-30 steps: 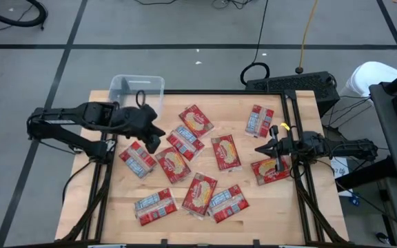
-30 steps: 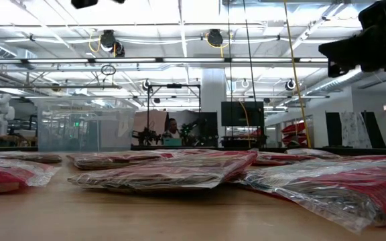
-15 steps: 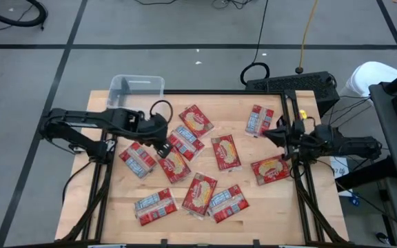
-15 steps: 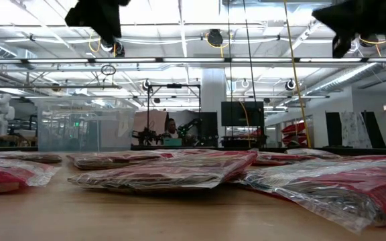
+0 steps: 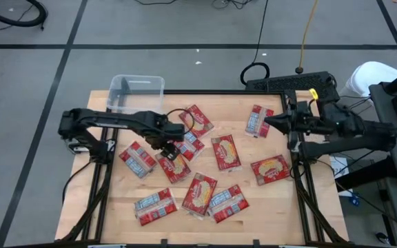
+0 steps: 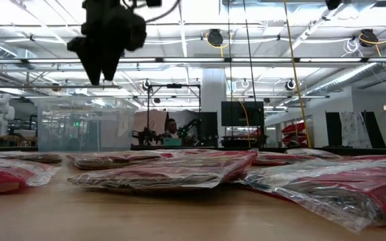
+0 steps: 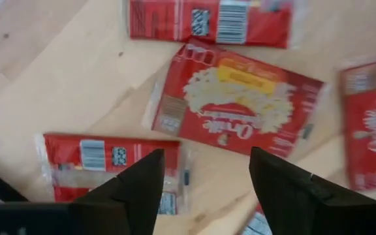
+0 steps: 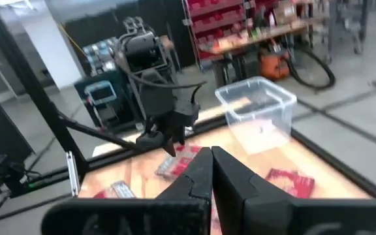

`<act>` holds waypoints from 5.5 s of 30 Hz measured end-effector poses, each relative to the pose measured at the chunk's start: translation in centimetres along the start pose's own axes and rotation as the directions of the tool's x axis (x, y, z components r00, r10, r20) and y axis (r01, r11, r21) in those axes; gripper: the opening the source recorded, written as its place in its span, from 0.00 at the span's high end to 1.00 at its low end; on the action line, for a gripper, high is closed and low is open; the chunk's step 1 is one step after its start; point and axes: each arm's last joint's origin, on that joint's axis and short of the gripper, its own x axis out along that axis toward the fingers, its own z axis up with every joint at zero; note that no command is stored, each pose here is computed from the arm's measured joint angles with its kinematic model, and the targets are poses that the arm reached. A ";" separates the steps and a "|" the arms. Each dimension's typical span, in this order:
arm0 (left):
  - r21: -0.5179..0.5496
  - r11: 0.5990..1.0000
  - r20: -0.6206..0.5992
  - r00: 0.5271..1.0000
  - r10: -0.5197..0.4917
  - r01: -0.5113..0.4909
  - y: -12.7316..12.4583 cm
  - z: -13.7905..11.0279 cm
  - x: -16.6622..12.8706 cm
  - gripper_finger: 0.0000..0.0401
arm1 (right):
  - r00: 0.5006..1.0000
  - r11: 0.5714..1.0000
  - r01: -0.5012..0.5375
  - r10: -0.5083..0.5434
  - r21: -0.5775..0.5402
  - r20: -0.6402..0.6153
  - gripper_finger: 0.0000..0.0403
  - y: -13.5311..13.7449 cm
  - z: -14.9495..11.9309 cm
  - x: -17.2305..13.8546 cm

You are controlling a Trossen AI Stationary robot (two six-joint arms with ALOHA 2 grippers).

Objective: Sort popcorn bags into baskets
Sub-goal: Put the popcorn pack into the transparent bin

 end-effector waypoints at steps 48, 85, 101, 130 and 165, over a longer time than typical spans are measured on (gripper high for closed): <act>0.601 0.797 0.024 0.995 -0.093 0.060 1.8 -0.7 12.9 0.99 | 0.973 0.967 0.049 0.009 0.249 -0.229 1.00 1.8 -0.1 7.9; 0.746 0.665 0.269 0.899 -0.347 0.033 -2.0 -0.8 9.2 1.00 | 0.767 0.846 0.149 0.228 0.512 -0.600 0.36 -2.1 -17.0 24.8; 0.739 0.674 0.346 0.862 -0.371 -0.006 -2.6 -0.6 8.8 1.00 | 0.769 0.844 0.044 0.314 0.535 -0.557 0.65 -2.5 -19.1 26.6; 0.395 0.855 0.580 0.631 -0.516 0.336 6.5 -5.6 -6.4 0.55 | 0.983 0.833 0.064 0.043 0.549 -0.180 0.97 -1.1 -8.5 22.1; 0.553 0.637 0.774 -0.047 -0.632 0.537 9.3 -5.3 -14.4 0.30 | 0.831 0.963 -0.050 -0.107 0.265 0.546 0.96 3.8 3.1 16.8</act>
